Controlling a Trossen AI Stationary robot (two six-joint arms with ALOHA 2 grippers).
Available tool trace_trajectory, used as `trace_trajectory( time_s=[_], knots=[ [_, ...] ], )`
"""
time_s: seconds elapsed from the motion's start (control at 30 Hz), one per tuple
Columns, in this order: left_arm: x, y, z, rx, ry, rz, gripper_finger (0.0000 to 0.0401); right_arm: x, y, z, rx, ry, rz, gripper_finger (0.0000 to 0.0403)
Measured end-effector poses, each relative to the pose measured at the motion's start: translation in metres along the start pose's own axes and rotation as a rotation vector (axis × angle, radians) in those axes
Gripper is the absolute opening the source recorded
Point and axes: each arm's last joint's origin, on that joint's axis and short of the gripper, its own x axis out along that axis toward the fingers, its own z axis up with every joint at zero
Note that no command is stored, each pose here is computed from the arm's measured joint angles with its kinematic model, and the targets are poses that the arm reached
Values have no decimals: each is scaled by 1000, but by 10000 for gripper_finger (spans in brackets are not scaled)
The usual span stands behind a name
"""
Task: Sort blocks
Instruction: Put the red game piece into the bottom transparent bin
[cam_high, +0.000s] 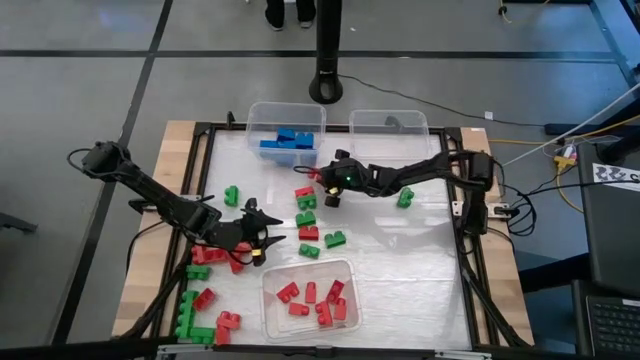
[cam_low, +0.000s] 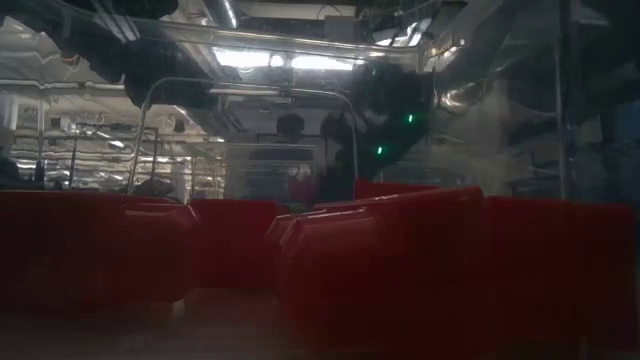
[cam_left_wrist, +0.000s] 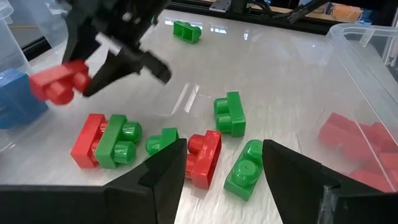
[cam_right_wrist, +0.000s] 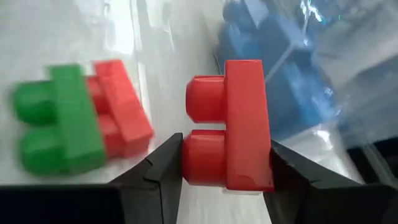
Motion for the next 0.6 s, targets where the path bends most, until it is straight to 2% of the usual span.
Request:
trace_trajectory(
  time_s=[0.27, 0.43, 0.6],
  knots=[
    [0, 0, 0, -1, -1, 0, 198, -62, 7, 52, -83, -126, 52, 178],
    [0, 0, 0, 0, -1, 0, 198, -111, 33, 82, -127, -272, 231, 168],
    [0, 0, 1, -4, -5, -2, 198, -147, 72, 100, -164, -416, 434, 184]
  ],
)
